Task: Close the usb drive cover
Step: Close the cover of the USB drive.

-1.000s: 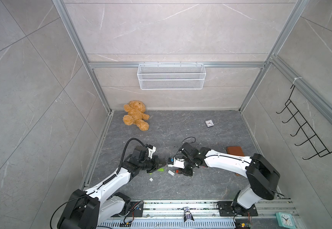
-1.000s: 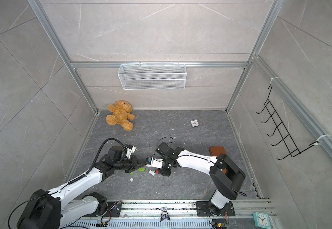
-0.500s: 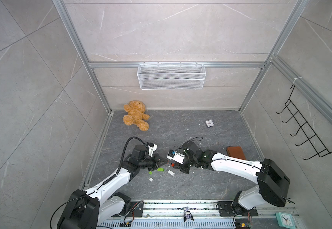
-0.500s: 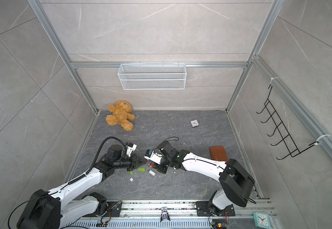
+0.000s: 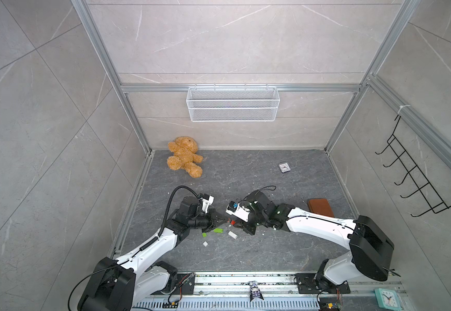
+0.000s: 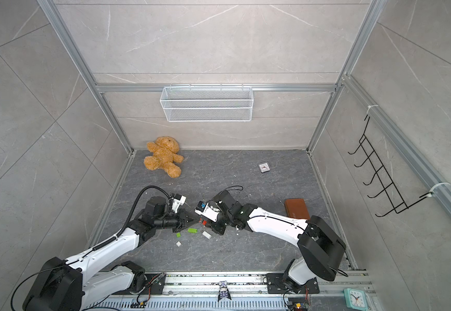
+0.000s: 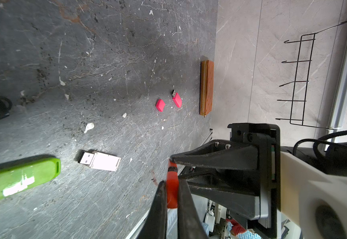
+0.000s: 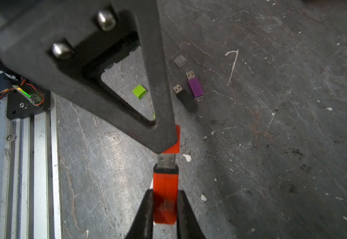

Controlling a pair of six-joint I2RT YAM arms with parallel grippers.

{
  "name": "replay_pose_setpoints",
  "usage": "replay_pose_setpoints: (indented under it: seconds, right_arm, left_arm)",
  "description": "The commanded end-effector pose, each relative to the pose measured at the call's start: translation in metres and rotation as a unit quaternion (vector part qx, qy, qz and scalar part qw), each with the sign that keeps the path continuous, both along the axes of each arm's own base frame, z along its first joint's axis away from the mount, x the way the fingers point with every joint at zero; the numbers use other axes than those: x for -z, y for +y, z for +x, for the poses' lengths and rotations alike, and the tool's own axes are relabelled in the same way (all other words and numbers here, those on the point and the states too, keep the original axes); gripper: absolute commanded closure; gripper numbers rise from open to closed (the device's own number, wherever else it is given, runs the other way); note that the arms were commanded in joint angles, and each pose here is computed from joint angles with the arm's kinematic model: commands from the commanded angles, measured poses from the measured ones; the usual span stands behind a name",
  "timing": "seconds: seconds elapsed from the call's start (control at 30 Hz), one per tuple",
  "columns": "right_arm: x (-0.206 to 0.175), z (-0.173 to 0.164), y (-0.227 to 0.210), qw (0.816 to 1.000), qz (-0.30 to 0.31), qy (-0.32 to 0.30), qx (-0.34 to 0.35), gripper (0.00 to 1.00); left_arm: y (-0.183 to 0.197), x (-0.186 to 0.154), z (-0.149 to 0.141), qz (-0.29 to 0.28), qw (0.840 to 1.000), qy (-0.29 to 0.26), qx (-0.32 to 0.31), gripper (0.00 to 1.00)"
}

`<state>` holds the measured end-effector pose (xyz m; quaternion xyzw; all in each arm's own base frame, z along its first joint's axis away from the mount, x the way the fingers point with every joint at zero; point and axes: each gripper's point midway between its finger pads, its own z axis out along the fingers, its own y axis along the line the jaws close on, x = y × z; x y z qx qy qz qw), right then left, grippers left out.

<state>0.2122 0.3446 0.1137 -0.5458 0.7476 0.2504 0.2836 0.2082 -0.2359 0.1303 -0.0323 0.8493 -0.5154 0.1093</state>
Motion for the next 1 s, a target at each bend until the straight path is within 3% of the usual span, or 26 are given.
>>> replay_pose_setpoints:
  seconds: [0.0,0.1,0.6,0.97]
  right_arm:
    - [-0.013,0.002,0.010,1.000,0.019,0.000,0.002,0.86]
    - [-0.012,0.004,0.011,1.000,0.007,0.007,0.002,0.87]
    - [-0.049,0.017,0.037,0.998,0.067,-0.003,0.004,0.89]
    - [-0.079,0.027,0.057,0.989,0.122,-0.074,-0.041,0.91]
  left_arm:
    - [-0.004,-0.009,-0.002,-0.013,1.000,-0.016,0.010,1.00]
    - [-0.004,-0.010,-0.002,-0.013,1.000,-0.019,0.010,1.00]
    - [-0.018,-0.005,-0.008,0.005,0.999,-0.023,0.032,1.00]
    - [-0.023,-0.001,-0.012,-0.009,0.999,-0.013,0.043,1.00]
